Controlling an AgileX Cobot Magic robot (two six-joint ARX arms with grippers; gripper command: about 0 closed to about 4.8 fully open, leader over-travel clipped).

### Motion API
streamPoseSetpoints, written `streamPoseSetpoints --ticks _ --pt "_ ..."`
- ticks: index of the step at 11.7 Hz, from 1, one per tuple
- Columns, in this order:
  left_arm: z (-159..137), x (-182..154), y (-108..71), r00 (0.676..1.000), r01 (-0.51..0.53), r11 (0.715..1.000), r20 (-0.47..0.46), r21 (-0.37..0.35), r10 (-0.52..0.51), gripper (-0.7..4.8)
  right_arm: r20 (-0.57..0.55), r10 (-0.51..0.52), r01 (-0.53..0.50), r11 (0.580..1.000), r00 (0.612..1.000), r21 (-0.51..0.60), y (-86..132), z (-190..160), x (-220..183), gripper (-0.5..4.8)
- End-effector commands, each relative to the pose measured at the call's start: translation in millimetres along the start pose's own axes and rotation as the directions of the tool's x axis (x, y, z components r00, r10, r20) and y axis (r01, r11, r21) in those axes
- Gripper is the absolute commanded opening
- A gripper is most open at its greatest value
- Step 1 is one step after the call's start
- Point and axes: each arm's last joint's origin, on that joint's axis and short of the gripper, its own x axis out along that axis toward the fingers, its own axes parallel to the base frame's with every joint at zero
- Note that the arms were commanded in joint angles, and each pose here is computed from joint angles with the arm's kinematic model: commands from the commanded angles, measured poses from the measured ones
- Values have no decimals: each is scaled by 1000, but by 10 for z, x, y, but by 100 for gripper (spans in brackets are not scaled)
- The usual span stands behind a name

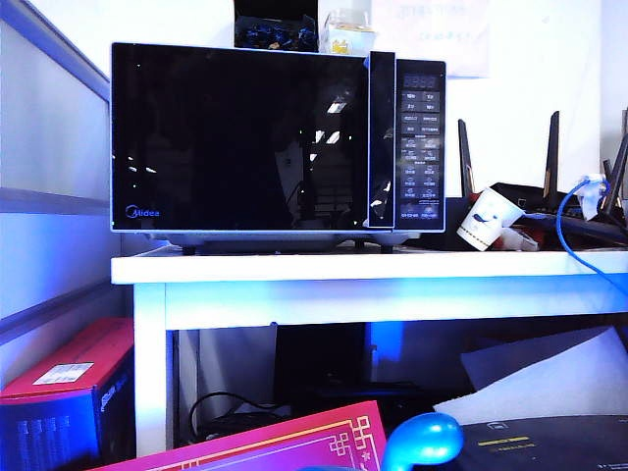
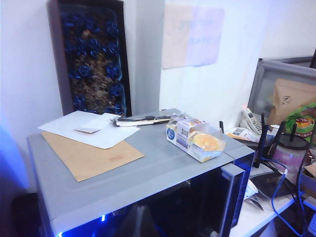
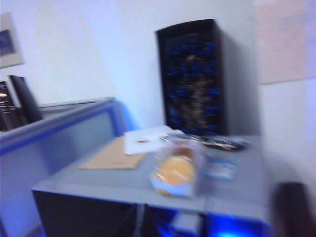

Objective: Open the microwave door, place the box of snacks from the top of the microwave inside, then close the microwave door.

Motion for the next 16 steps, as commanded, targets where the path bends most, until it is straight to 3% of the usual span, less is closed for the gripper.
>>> streamPoseSetpoints --ticks 1,2,3,4,5,6,7,9,10,16 --pt "-24 167 38 1000 10 1000 19 6 -10 -5 16 5 -4 998 1000 -58 45 -96 565 -6" --pt "-7 207 50 999 16 1000 49 17 -17 -5 -25 -106 105 993 994 -50 12 -277 745 -6" --pt "-14 230 60 999 16 1000 50 18 -16 -5 -169 -227 209 971 959 -118 -63 -554 831 -5" --pt "-23 246 66 999 18 1000 47 20 -19 -5 -345 -248 220 968 905 -119 -182 -1343 862 -1" --pt "-45 267 74 999 19 1000 33 15 -19 -5 -239 -205 183 977 949 -110 -180 -2050 927 -1" --pt "-65 282 81 1000 19 1000 19 9 -19 -5 -251 -213 191 975 944 -112 -194 -2105 938 14" --pt "-89 307 90 1000 23 1000 4 4 -23 -5 -247 -213 190 975 945 -112 -196 -2110 942 307" --pt "-100 348 99 999 44 999 8 6 -44 -5 -187 -230 211 971 955 -116 -232 -2206 1002 306" --pt "-88 348 98 999 45 999 20 10 -45 -5 -114 -219 206 972 969 -112 -257 -2301 1059 369" --pt "-87 348 96 998 53 999 20 11 -53 -5 -81 -250 240 964 965 -114 -346 -2438 1374 368"
